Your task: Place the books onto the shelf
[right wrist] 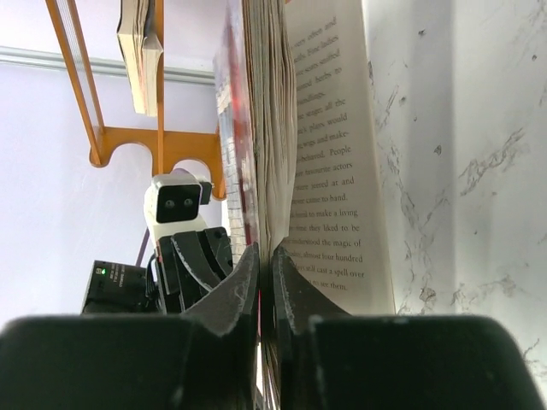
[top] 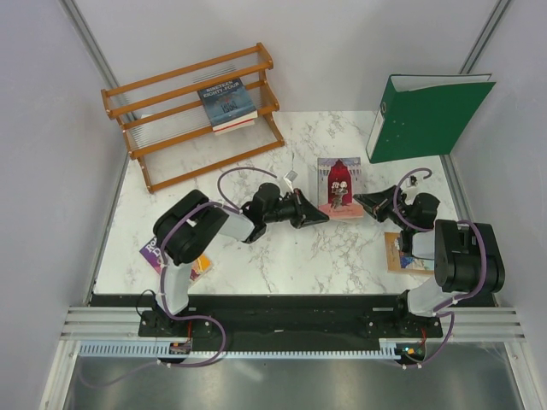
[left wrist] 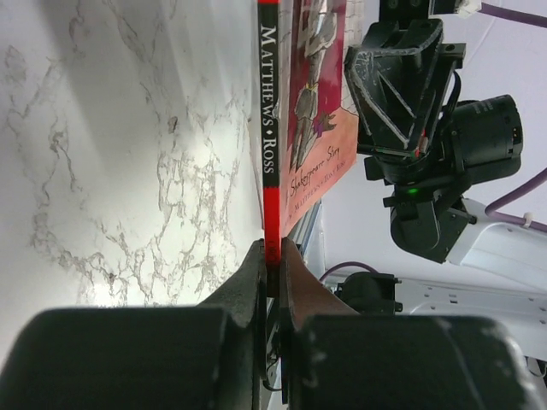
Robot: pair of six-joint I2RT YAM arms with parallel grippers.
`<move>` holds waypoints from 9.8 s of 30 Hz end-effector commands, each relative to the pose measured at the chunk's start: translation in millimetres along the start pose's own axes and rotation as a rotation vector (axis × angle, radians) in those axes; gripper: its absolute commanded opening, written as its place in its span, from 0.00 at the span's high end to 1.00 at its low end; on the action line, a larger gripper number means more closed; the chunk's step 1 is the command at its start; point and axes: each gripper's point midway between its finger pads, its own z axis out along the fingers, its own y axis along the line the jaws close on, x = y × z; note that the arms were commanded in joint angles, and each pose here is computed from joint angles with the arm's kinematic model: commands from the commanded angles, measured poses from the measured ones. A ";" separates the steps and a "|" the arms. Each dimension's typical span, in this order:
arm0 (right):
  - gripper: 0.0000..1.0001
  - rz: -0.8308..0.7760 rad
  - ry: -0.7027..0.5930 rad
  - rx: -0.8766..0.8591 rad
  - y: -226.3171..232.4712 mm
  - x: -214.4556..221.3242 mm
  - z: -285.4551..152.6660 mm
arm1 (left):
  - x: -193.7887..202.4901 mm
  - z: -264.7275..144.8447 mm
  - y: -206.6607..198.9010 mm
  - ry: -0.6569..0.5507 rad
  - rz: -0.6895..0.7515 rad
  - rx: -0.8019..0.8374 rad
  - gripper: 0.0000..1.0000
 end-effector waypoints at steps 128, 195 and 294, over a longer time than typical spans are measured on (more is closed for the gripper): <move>0.32 0.036 0.047 0.014 -18.5 12.3 4.1 | -348.5 -255.8 -34.0 -0.416 -0.300 0.228 0.98; 0.30 0.047 0.042 -0.011 -12.3 12.2 3.4 | -335.1 -258.3 -64.8 -0.319 -0.546 0.383 0.98; 0.29 0.069 0.044 -0.042 -9.4 14.1 2.9 | -256.1 -230.1 -29.0 -0.244 -0.528 0.085 0.67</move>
